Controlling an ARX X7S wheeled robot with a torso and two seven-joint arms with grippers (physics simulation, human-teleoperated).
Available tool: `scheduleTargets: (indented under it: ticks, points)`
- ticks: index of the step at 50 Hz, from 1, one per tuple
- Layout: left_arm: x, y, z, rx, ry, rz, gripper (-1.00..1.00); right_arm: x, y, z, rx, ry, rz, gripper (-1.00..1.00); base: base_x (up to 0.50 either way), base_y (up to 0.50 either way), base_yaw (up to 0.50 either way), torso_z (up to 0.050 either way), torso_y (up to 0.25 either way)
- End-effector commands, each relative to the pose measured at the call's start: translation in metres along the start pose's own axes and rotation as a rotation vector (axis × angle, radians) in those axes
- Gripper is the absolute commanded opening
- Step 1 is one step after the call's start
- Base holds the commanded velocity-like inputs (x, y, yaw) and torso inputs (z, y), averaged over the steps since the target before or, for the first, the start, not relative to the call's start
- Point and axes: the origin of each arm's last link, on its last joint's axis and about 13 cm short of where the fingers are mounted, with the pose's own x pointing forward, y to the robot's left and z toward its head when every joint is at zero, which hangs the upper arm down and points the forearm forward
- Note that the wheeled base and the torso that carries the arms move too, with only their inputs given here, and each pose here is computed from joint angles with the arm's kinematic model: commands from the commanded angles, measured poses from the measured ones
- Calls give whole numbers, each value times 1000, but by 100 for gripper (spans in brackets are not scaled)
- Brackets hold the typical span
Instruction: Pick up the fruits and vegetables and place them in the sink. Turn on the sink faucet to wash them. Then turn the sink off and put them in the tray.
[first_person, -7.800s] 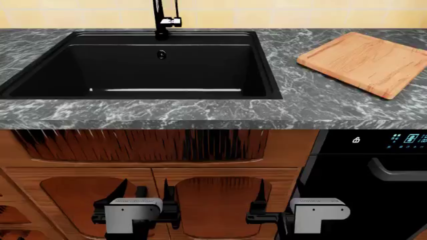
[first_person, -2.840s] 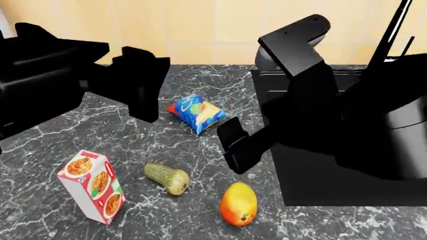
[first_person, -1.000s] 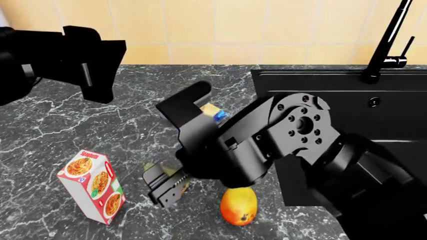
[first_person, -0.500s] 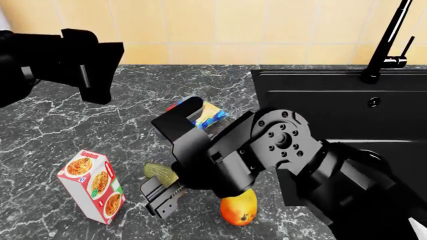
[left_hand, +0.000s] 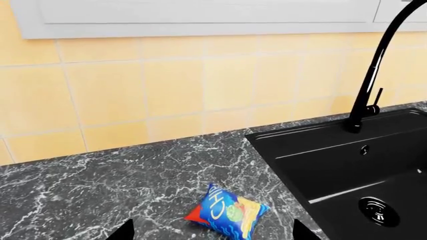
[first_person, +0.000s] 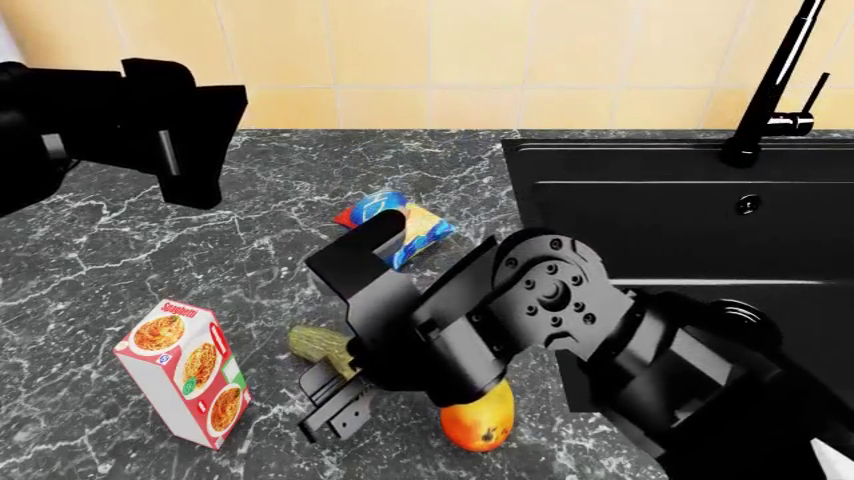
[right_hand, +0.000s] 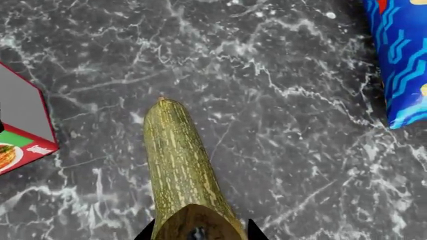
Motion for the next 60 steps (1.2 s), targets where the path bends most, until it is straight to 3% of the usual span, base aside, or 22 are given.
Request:
scheduleTargets:
  ticks: [1, 18, 25, 37, 48, 60]
  points:
    - [0, 0, 0, -1, 0, 2, 100, -5, -3, 2, -16, -24, -41, -100, 0, 0, 0, 0, 10]
    - [-4, 0, 5, -5, -14, 4, 100, -49, -11, 19, -29, -148, -82, -100, 0, 0, 0, 0, 1]
    - [-11, -8, 16, 13, -26, -1, 100, -87, -23, 24, -31, -187, -102, -100, 0, 0, 0, 0, 1]
    - [-13, -20, 23, 24, -20, -54, 100, -141, -43, 22, 36, -281, -146, -100, 0, 0, 0, 0, 1]
    - [-6, -37, 21, 43, 32, -133, 100, -186, -63, 2, 125, -352, -246, -100, 0, 0, 0, 0, 2]
    - [14, -59, 7, 90, 145, -242, 100, -207, -88, -29, 235, -360, -373, -100, 0, 0, 0, 0, 1]
